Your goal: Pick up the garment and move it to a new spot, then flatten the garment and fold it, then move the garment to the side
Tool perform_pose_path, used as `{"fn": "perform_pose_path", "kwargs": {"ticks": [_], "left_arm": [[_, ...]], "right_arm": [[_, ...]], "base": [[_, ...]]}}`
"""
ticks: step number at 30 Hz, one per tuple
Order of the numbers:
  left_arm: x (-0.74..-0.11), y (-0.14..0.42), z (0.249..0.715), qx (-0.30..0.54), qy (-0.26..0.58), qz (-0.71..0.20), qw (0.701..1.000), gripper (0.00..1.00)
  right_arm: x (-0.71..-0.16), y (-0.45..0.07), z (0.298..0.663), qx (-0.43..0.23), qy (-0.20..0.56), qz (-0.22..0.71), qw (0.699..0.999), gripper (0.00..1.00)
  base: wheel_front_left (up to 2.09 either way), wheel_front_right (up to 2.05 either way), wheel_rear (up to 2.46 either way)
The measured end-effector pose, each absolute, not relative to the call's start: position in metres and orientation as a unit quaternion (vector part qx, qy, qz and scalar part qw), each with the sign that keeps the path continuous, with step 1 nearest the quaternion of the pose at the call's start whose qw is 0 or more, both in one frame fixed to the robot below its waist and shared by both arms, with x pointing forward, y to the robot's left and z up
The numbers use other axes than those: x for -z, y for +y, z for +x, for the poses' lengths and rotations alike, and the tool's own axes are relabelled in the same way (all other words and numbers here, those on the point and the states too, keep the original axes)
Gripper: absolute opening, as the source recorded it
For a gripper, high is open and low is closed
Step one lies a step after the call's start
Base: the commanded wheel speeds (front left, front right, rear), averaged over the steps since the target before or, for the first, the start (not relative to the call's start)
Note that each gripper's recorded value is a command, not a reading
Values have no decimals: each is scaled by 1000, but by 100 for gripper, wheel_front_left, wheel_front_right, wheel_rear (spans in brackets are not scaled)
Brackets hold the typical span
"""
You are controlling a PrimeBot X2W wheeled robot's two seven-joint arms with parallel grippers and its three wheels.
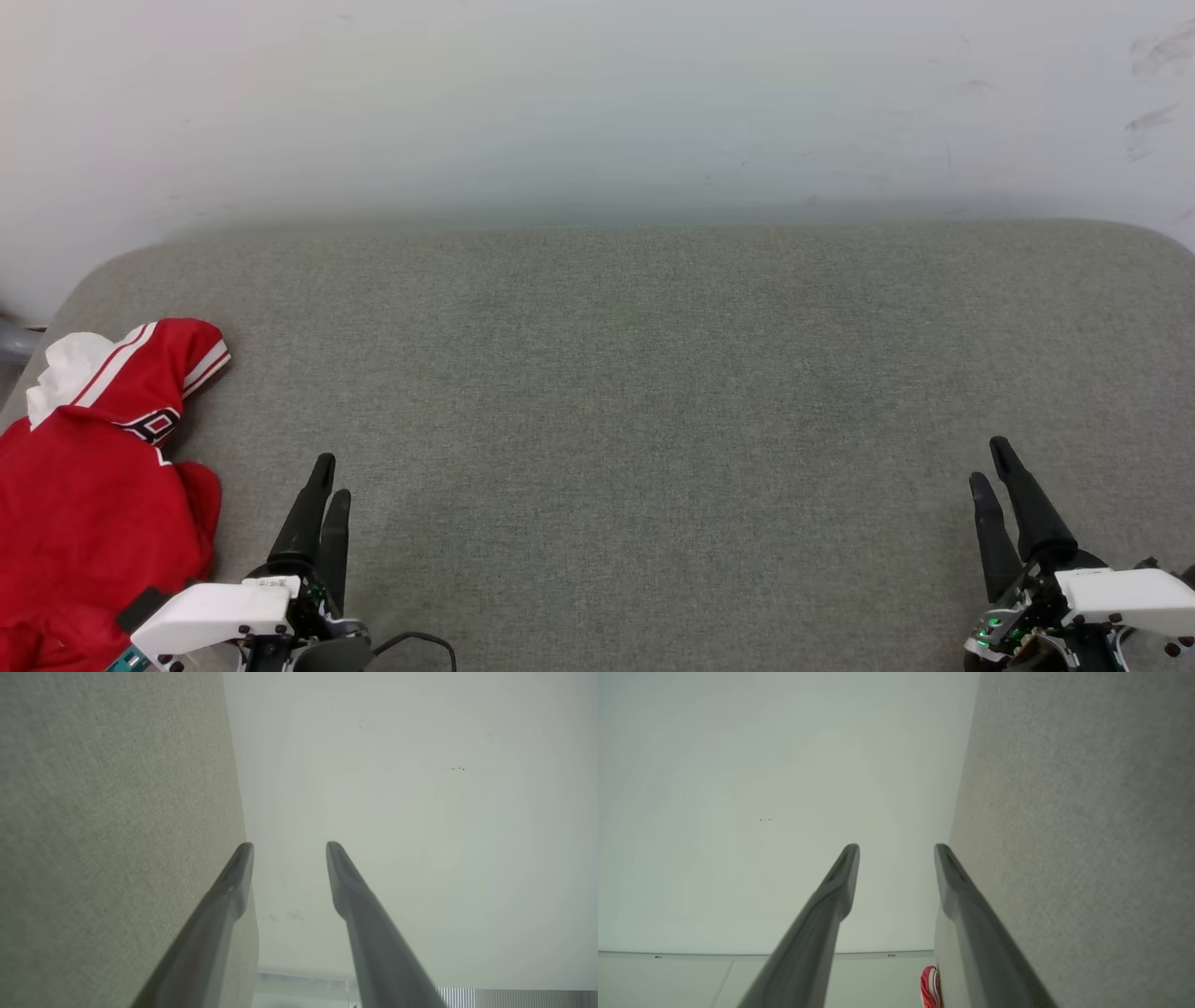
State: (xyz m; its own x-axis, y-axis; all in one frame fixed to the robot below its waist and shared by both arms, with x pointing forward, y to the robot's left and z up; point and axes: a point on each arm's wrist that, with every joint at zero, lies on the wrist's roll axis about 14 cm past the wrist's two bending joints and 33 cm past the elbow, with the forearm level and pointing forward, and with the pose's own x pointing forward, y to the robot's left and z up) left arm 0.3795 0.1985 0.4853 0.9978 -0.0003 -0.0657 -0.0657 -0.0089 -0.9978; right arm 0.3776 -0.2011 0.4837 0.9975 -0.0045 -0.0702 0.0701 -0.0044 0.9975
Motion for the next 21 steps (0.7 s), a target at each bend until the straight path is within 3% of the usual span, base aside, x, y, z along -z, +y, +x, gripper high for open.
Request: {"fn": "perform_pose_path", "kwargs": {"ticks": [21], "left_arm": [[-522,175,385,22,-12,-696,718,100]], "right_arm": [[-517,-191,380,-4,-22,700,714,100]], "base": [[0,0,0]]}}
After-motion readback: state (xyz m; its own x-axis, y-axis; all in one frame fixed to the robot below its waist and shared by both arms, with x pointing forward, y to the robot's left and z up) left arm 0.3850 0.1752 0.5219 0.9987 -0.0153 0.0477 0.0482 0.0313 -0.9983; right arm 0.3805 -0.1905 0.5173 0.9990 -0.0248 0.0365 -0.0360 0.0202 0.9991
